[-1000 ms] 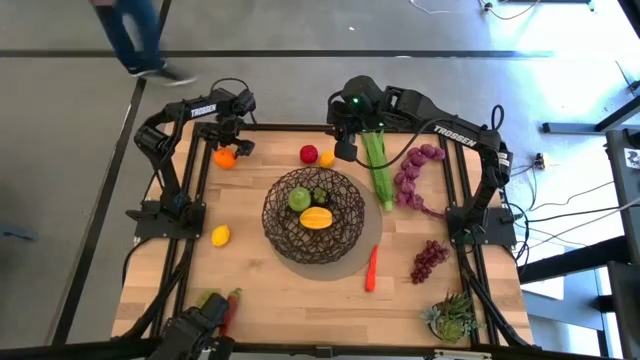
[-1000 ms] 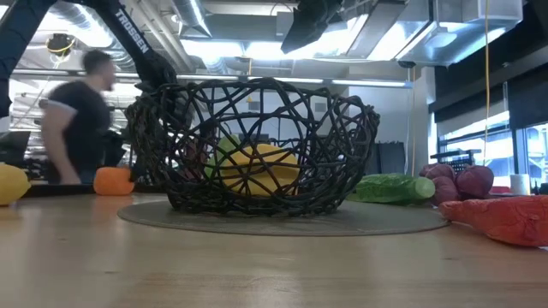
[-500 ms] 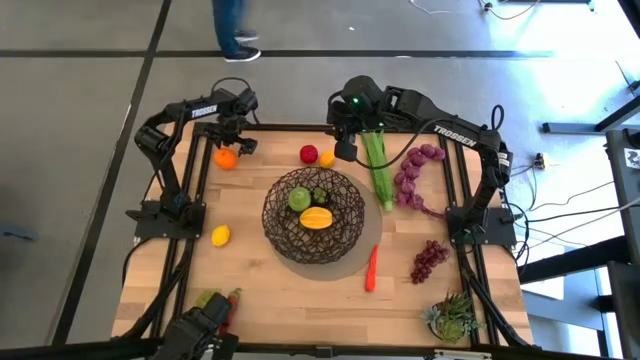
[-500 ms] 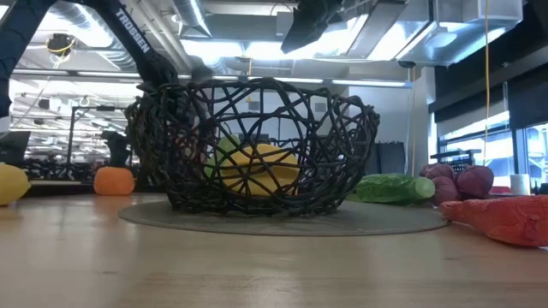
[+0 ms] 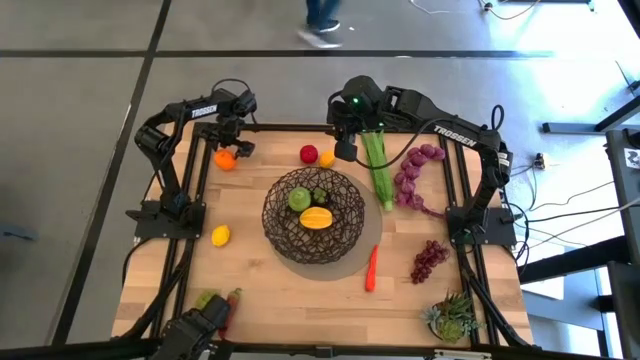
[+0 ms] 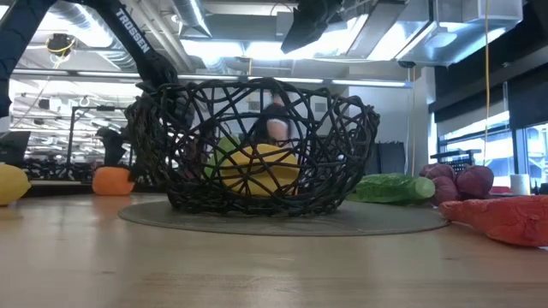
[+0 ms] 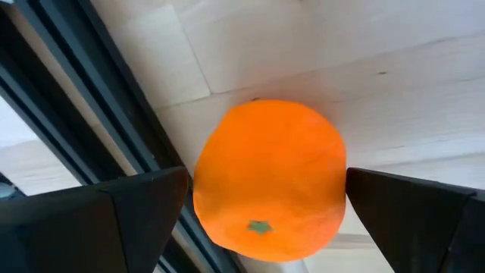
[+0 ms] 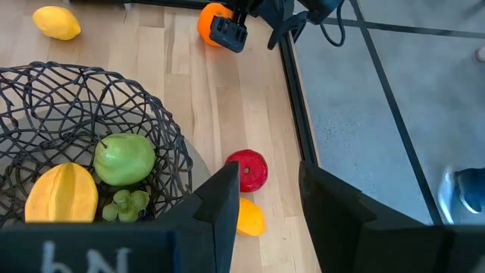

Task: Build produce basket
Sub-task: Put the orange into the wire basket

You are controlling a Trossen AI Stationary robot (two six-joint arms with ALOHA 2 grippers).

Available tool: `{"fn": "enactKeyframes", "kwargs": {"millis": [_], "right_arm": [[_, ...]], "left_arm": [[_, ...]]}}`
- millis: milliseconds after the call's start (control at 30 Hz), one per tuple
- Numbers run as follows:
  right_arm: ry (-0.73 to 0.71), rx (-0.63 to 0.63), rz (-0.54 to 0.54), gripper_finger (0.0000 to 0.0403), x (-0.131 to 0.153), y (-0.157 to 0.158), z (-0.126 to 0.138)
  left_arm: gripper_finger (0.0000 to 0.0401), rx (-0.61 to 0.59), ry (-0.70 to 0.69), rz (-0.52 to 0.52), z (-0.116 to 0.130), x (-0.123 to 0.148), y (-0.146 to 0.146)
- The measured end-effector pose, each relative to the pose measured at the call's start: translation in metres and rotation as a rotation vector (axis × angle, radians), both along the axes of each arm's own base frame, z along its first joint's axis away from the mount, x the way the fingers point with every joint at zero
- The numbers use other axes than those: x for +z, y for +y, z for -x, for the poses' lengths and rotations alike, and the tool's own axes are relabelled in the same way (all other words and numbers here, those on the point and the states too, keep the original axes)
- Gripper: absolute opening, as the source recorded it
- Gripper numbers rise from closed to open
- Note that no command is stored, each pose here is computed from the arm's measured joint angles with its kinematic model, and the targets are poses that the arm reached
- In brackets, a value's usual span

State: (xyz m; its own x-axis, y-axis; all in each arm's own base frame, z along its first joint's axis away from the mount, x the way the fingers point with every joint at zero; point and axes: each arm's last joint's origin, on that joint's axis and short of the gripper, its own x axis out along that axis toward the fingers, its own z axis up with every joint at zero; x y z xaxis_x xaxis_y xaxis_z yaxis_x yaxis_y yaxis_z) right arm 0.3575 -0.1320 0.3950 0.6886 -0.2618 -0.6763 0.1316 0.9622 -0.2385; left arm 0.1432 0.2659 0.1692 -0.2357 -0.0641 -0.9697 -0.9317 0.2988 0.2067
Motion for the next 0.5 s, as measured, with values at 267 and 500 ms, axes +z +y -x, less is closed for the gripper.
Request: {"fn": "enactKeyframes", "kwargs": {"millis": [267,500], "right_arm": [[0.000,0.000,0.000,0.0133,0.0000,0.0000,0.0000],[0.000,0.000,0.000,0.0133,0.0000,0.0000,0.0000]], "left_arm": [[0.0349,-0.004,0.007,0.025,0.0008,0.0004,-0.0022],[0.0335,0.015,0.068,0.025,0.0037,0.0017,-0.0045]]}}
